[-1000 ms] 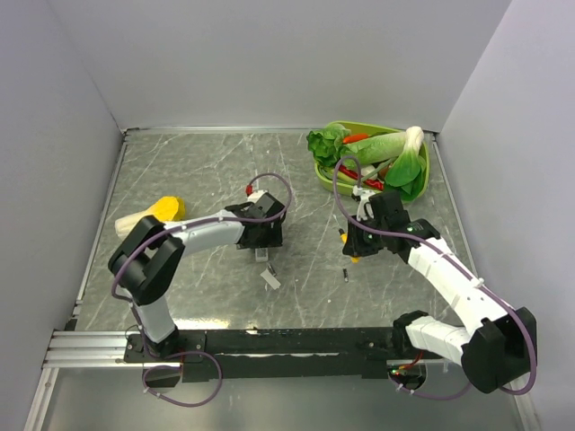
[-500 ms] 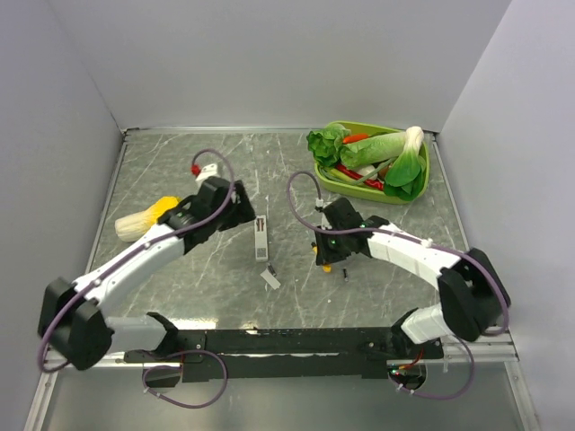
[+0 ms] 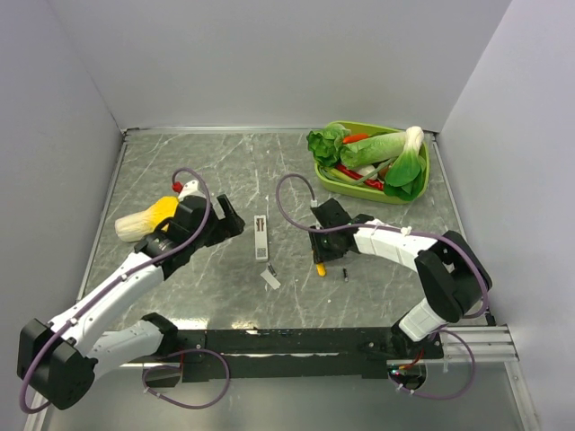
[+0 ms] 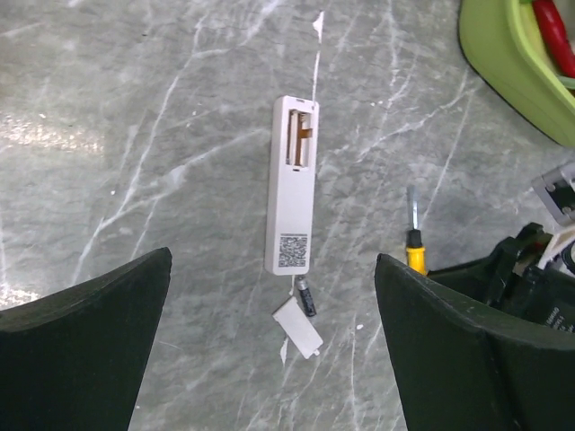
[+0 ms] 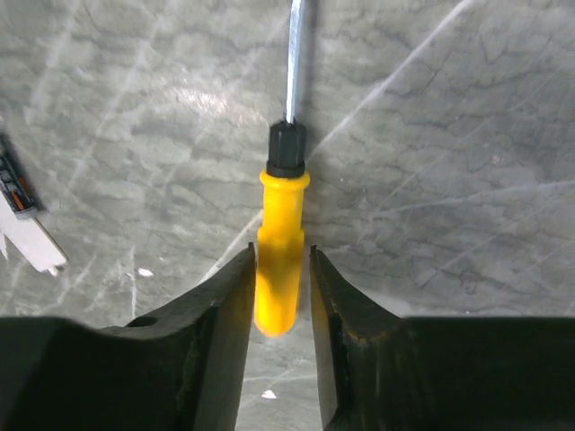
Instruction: Unload the batteries from the remote control
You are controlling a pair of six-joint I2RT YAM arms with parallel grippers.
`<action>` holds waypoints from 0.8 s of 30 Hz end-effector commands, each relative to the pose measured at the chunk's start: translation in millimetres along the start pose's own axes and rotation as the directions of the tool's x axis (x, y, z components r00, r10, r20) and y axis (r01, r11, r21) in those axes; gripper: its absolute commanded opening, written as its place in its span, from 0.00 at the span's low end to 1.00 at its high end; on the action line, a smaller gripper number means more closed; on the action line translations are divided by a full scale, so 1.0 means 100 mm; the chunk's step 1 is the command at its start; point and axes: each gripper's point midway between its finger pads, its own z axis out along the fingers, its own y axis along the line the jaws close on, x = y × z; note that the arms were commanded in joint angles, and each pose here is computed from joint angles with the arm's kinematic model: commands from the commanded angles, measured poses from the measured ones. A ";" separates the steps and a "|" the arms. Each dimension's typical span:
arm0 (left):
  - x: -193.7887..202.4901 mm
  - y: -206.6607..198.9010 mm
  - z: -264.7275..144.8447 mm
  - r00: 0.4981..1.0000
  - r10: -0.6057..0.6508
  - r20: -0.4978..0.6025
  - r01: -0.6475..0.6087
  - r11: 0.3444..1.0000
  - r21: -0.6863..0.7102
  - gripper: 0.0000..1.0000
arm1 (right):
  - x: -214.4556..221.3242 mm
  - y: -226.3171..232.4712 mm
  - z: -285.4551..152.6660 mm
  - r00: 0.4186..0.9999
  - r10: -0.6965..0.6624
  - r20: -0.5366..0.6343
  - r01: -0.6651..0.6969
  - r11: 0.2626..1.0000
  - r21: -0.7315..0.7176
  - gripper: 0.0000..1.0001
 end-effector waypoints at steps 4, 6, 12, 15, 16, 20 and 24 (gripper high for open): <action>-0.10 -0.28 -0.14 1.000 0.021 0.014 -0.023 0.990 0.141 0.99 | -0.37 0.09 -0.17 0.994 -0.015 0.107 0.014 1.000 0.007 0.45; -0.13 -0.38 -0.21 0.999 0.045 0.018 -0.047 0.980 0.194 0.99 | -0.40 0.10 -0.27 0.993 -0.019 0.114 0.018 1.000 0.008 0.46; -0.17 -0.76 -0.42 0.995 0.091 0.033 -0.097 0.911 0.401 0.99 | -0.58 0.25 -0.97 0.966 -0.038 0.256 0.056 0.996 -0.064 0.73; -0.09 -0.93 -0.60 0.991 0.122 0.051 -0.130 0.832 0.540 0.99 | -0.57 0.29 -1.34 0.934 -0.029 0.357 0.076 0.990 -0.120 1.00; -0.09 -0.97 -0.63 0.990 0.117 0.080 -0.142 0.802 0.580 0.99 | -0.53 0.30 -1.48 0.916 -0.022 0.401 0.087 0.986 -0.143 1.00; -0.06 -1.08 -0.92 0.981 0.123 0.149 -0.192 0.693 0.694 0.99 | -0.45 0.27 -1.78 0.860 0.032 0.510 0.078 0.978 -0.194 1.00; -0.03 -1.06 -0.95 0.980 0.130 0.149 -0.198 0.690 0.696 0.99 | -0.39 0.19 -2.02 0.797 0.102 0.595 0.044 0.973 -0.226 1.00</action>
